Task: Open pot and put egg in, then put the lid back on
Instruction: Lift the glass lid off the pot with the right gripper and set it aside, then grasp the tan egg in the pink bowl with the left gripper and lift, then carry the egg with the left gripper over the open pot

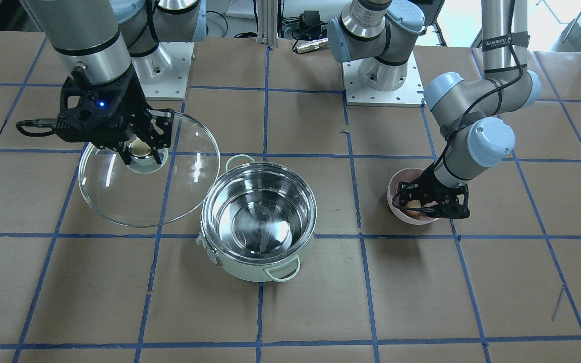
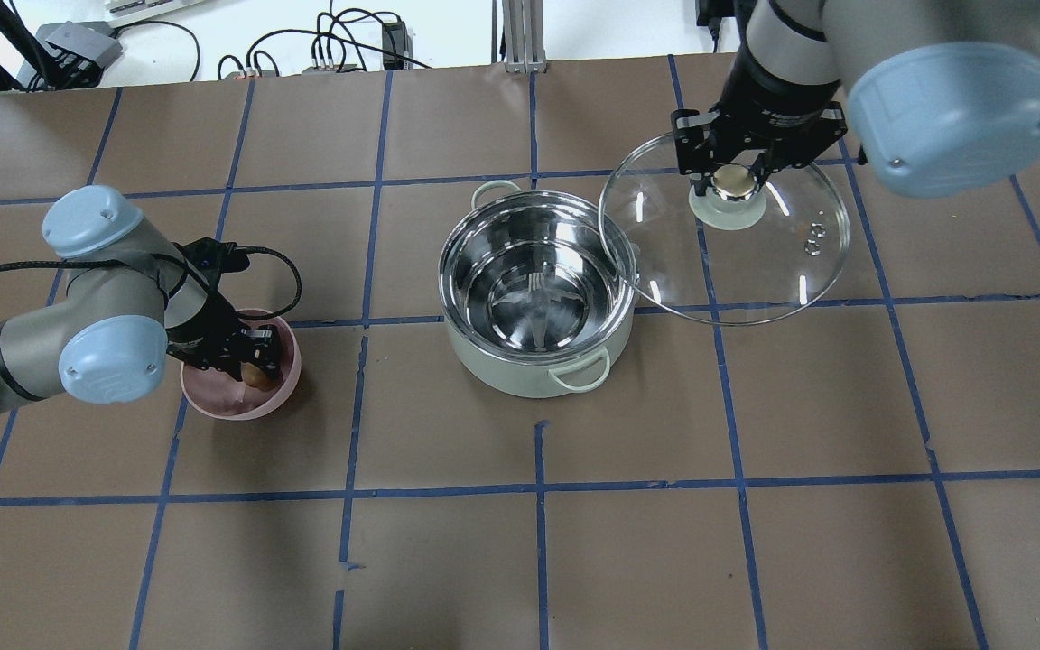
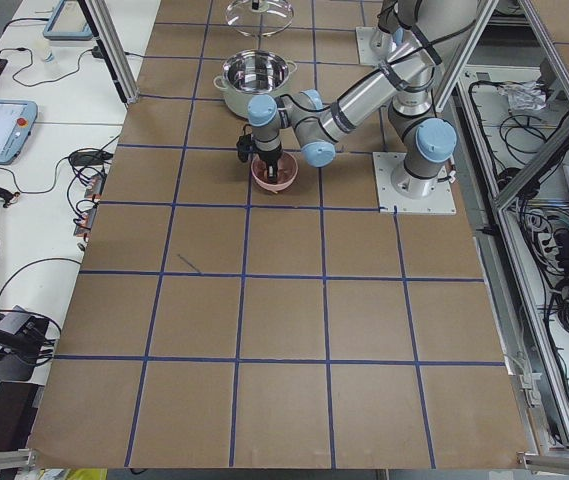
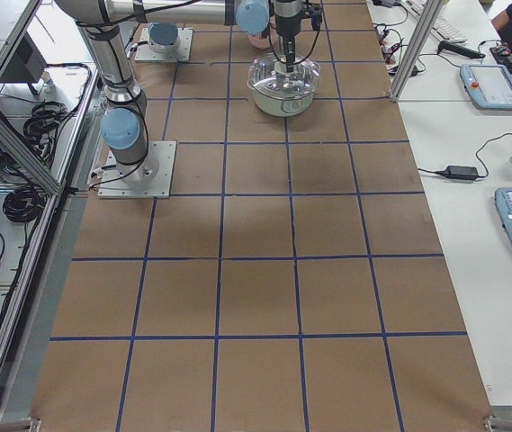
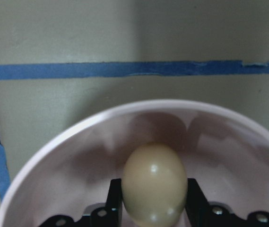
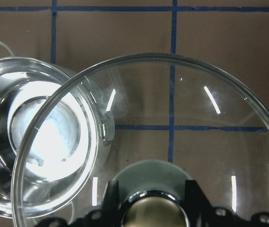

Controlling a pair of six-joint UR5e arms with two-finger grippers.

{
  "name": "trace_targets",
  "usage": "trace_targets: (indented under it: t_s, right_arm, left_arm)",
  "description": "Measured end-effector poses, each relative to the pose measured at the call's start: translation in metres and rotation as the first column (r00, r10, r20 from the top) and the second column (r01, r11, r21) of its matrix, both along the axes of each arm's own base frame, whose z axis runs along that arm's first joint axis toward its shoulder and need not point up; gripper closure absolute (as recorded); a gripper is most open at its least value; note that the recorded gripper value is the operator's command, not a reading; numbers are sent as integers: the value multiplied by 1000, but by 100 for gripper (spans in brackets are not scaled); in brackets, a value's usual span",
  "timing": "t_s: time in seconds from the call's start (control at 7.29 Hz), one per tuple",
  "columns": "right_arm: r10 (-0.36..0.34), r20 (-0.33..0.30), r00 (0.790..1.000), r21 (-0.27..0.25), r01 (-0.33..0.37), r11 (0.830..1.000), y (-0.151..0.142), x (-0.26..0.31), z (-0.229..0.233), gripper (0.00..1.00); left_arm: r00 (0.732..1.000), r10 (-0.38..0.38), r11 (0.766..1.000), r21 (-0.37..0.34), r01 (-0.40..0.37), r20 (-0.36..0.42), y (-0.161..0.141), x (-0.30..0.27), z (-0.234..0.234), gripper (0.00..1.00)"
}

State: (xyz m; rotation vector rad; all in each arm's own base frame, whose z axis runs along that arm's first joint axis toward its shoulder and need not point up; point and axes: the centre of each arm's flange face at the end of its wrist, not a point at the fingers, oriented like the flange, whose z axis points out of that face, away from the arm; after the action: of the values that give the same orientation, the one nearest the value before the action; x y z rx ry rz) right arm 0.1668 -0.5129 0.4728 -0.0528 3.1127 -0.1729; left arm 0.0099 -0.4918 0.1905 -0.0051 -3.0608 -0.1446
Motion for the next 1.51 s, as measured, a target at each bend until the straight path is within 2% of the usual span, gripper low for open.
trace_targets:
  t_s: [0.55,0.82,1.23,1.51]
  right_arm:
    - [28,-16,999,25,-28,999,-1,-32,0,57]
    - [32,-17,999,51,-31,998,-3,-55,-8,56]
    - [30,-25,999,40,-29,999,6,-58,-2,57]
    - [22,-28,999,48,-20,999,13,-58,-7,57]
  left_arm:
    - [1000,3,999,-36,-3,9,-4,0,18,84]
    - [1000,16,999,-39,-15,12,-18,-3,58,84]
    - [1000,24,999,-31,-24,15,-41,-54,144,84]
    - [1000,23,998,-65,-21,22,-47,-118,168,84]
